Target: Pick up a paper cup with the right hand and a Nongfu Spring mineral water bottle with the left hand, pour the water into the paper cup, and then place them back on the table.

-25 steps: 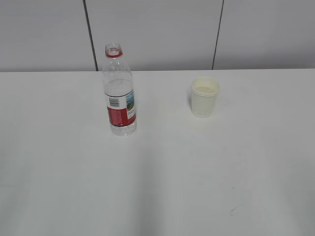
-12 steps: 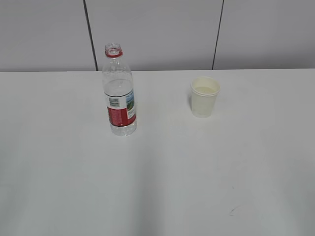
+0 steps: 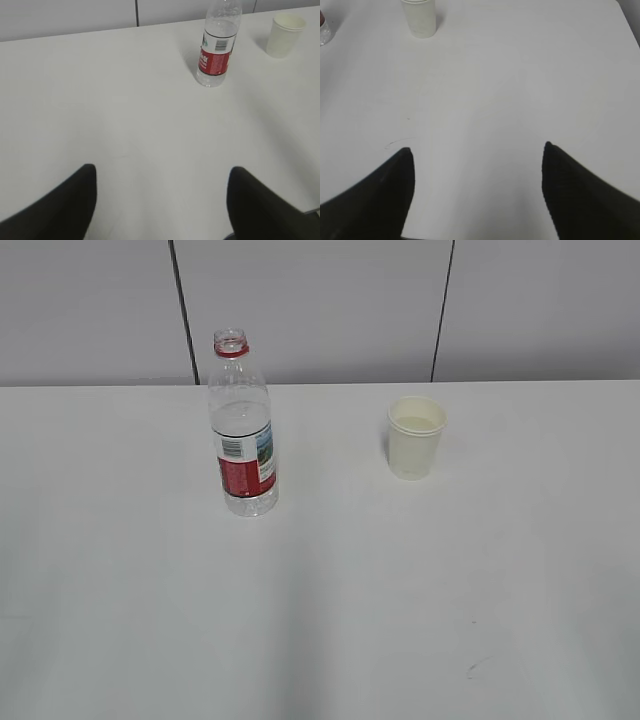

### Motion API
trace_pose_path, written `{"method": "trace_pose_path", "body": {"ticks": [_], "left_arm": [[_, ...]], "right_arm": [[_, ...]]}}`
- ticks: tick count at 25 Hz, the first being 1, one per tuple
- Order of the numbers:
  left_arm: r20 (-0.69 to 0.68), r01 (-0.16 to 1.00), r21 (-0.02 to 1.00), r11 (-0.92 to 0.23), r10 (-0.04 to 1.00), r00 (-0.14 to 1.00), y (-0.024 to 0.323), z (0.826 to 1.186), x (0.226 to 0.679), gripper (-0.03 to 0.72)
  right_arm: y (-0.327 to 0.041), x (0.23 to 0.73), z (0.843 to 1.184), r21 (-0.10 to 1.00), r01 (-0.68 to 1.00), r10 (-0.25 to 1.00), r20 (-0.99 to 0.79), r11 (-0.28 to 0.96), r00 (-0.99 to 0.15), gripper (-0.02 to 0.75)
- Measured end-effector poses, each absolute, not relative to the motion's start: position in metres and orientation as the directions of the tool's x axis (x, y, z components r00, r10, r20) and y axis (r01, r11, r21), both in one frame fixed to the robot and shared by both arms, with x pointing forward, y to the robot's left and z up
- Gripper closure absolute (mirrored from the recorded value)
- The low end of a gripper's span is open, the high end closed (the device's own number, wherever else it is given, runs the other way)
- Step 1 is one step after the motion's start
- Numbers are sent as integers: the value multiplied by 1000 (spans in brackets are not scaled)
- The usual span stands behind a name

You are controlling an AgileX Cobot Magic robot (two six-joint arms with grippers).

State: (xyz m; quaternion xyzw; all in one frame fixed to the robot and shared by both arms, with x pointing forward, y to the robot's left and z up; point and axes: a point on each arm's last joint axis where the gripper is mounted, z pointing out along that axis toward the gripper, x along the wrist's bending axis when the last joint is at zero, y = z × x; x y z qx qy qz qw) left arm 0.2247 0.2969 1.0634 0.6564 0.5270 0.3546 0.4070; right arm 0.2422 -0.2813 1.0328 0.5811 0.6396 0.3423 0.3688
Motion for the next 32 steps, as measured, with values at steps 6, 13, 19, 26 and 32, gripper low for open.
{"method": "trace_pose_path", "body": {"ticks": [6, 13, 19, 26, 32], "left_arm": [[37, 405, 908, -108, 983, 180, 297, 1063, 225, 211], [36, 411, 908, -82, 992, 119, 296, 1063, 225, 220], [36, 411, 908, -82, 992, 117, 296, 1063, 225, 220], [36, 411, 908, -82, 992, 117, 296, 1063, 225, 221], [36, 411, 908, -82, 992, 117, 296, 1063, 225, 221]], "right_arm": [[-281, 242, 1033, 867, 491, 996, -74, 91, -53, 153], [-281, 241, 1033, 867, 486, 992, -74, 114, -101, 153], [-281, 240, 1033, 867, 477, 983, -74, 147, -168, 153], [-281, 240, 1033, 867, 477, 983, -74, 148, -170, 153], [-281, 240, 1033, 867, 477, 983, -74, 148, -170, 153]]}}
